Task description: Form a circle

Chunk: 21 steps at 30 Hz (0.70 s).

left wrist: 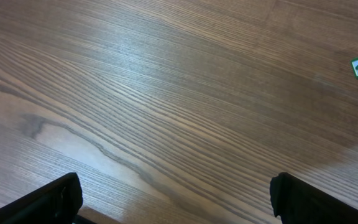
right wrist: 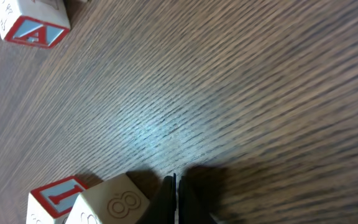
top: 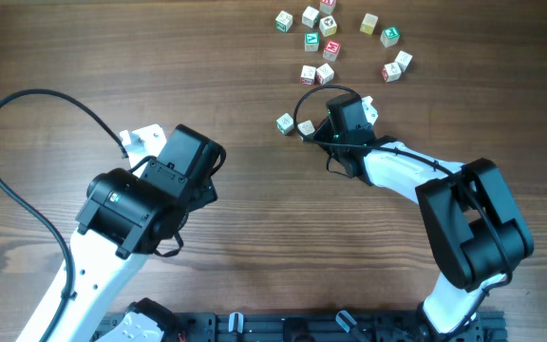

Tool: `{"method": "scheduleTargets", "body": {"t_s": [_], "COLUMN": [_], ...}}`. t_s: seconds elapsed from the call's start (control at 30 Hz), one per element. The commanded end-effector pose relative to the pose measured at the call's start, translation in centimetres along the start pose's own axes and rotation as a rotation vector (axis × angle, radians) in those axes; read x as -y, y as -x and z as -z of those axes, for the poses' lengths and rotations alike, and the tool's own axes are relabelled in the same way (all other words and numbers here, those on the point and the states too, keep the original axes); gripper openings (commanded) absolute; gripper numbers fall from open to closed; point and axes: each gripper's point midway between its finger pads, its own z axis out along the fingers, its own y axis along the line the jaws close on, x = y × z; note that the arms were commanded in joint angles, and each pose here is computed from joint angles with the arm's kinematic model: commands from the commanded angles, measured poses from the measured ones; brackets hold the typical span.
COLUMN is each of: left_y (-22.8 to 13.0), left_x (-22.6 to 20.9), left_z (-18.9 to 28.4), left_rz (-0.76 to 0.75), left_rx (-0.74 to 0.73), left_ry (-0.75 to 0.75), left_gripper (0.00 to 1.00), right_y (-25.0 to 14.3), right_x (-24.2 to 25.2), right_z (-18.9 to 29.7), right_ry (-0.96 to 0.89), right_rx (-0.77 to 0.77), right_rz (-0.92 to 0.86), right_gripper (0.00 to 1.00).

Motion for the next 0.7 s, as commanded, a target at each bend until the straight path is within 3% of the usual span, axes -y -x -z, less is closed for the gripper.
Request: {"method": "scheduleTargets", "body": {"t_s": [0.0, 0.67], "left_y": [-0.02, -0.02], "left_x": [-0.21, -0.21], "left_z": [0.01, 0.01], "left_rz": [-0.001, -0.001], "left_rx": [0.003, 0.003], "left_ry": [0.002, 0.002], "left_gripper": [1.00, 1.00], "right_y": [-0.94, -1.39], "right_x": [0.60, -0.24], "right_z": [-0.66, -0.63], "right_ry": [0.001, 0.043], "right_rx": [-0.039, -0.067], "right_rz": [0.036, 0.075], "right_gripper": [0.05, 0.05]}}
